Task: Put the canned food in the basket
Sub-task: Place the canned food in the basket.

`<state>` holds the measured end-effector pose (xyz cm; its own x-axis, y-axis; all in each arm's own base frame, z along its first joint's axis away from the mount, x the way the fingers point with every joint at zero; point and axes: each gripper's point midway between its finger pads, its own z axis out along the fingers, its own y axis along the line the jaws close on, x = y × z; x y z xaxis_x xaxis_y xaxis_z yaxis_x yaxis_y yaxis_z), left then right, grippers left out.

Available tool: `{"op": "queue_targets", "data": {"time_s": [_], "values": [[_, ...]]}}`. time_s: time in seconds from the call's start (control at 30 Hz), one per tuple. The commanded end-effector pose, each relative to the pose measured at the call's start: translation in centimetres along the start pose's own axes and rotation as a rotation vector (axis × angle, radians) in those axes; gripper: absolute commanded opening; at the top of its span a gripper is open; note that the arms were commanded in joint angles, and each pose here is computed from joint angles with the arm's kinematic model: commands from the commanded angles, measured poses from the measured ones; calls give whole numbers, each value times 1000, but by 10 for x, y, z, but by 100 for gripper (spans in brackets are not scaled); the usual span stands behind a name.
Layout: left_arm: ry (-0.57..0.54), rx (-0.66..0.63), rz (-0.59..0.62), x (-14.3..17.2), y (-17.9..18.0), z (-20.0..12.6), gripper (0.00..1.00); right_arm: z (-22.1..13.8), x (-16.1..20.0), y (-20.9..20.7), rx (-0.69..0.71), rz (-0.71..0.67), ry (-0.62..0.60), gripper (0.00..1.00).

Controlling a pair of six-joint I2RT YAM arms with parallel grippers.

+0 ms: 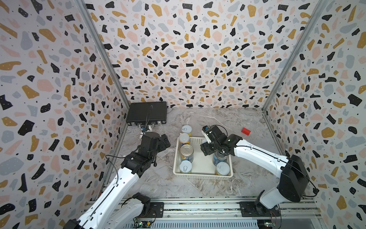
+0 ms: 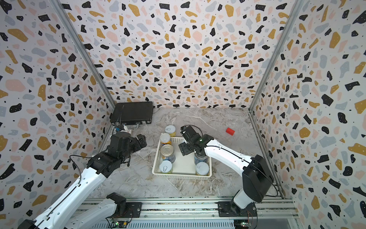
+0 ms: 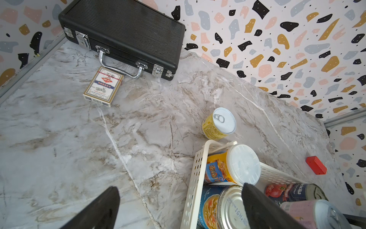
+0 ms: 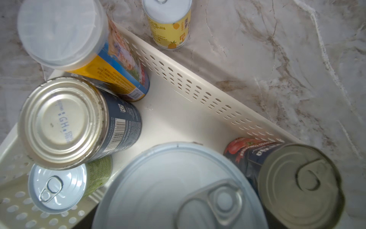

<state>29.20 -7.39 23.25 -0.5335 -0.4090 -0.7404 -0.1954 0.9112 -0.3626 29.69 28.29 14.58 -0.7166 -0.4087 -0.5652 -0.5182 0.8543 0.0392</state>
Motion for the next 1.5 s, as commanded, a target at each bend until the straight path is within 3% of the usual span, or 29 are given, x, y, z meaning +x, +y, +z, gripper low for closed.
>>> {"op": "queue_targets", "data": {"time_s": [0.0,0.7,0.97,1.17,1.47], "values": [[-18,13,0,-3,0,-1,100,-6,-30,4,7,22,-100,38],[-27,21,-3,-5,-1,-6,100,72,-25,5,61,-5,58,39],[-27,24,-4,-5,-1,-6,100,86,-15,-14,91,29,107,47],[-26,25,-4,-4,-1,-5,100,87,-13,-22,121,15,116,68],[-23,26,-4,-4,-2,-5,100,86,-5,-23,121,4,152,72]]}}
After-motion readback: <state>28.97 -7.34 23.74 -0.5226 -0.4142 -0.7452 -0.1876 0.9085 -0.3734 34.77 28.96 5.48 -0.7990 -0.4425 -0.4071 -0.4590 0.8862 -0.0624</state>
